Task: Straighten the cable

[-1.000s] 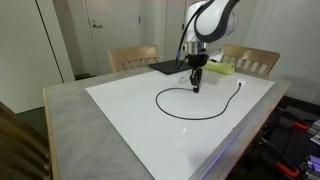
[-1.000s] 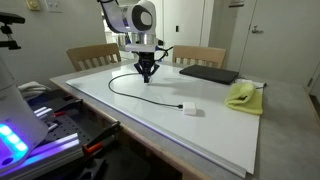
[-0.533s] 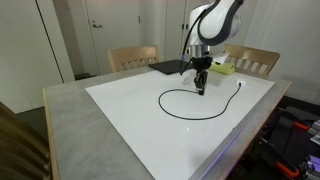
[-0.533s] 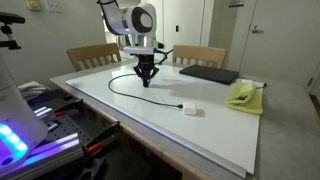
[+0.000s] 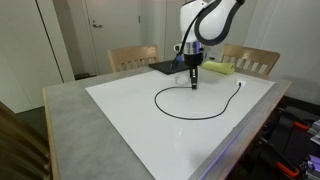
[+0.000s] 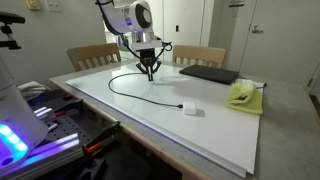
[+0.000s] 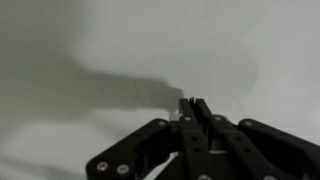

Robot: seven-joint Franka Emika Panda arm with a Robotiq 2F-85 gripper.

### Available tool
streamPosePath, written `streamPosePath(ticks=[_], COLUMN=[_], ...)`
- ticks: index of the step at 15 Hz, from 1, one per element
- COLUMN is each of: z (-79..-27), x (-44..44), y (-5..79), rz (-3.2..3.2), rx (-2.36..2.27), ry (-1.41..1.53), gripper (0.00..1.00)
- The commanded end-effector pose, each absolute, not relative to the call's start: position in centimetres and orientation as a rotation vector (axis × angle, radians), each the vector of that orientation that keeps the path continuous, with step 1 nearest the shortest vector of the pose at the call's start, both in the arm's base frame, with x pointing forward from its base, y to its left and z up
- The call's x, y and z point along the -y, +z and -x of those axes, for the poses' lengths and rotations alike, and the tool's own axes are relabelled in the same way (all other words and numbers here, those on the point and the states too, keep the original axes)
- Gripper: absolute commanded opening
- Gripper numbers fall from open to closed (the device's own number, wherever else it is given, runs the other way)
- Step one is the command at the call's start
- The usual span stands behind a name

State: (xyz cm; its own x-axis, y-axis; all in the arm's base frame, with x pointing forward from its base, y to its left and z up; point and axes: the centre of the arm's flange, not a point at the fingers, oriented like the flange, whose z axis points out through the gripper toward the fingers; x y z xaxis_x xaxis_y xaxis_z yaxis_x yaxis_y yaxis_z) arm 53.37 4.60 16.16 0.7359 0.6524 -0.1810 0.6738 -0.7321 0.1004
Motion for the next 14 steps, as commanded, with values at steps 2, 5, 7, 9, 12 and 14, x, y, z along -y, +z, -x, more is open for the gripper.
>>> streamPosePath(ticks=[2,5,7,9,12,14], z=[-55.0,-56.4,-56.5,-56.5,-56.9,-56.8], x=[-6.6,-8.6,-8.5,-8.5,-10.6,-13.1], y=[16.5,16.2,15.9,16.1,16.6,16.6], rz=[-2.715,-2.680,-2.677,-2.679,-2.535,-2.464], rx=[-1.208,-1.291,-1.298,-1.331,-1.566,-1.700], ry=[-0.160,-0.136,-0.140,-0.127,-0.087,-0.087], gripper=[0.10,0.10,0.10,0.02,0.02,0.02])
